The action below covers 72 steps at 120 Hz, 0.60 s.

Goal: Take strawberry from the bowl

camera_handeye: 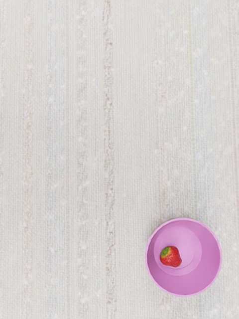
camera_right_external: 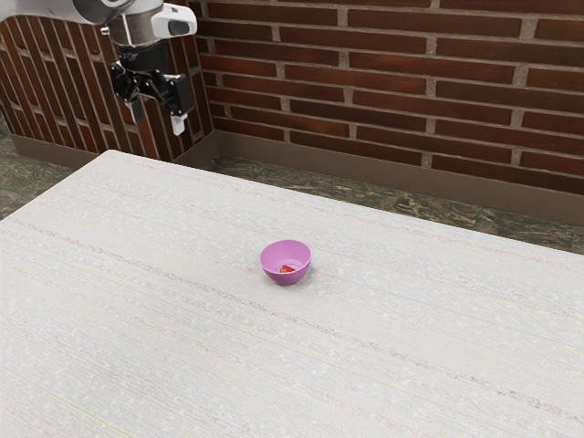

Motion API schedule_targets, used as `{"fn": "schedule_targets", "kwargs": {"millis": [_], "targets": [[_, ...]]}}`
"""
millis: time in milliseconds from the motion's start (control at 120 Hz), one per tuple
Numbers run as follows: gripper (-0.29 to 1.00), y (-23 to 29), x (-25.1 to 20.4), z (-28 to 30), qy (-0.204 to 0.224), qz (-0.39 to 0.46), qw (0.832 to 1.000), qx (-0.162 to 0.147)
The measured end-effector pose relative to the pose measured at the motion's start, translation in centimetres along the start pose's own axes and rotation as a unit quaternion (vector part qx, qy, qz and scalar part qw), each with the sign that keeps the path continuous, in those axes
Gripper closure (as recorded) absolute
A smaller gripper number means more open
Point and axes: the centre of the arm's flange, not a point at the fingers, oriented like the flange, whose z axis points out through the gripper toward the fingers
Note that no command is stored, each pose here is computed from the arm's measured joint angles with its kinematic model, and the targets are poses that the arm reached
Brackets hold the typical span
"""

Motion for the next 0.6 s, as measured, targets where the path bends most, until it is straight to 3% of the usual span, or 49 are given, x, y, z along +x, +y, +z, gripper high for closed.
{"fn": "schedule_targets", "kwargs": {"millis": [417,600], "targets": [[0.0,1.1,0.4,0.3,-0.003,0.009,1.0,0.0],[0.0,2.1,3.7,3.2,-0.002,0.017,1.0,0.001]]}}
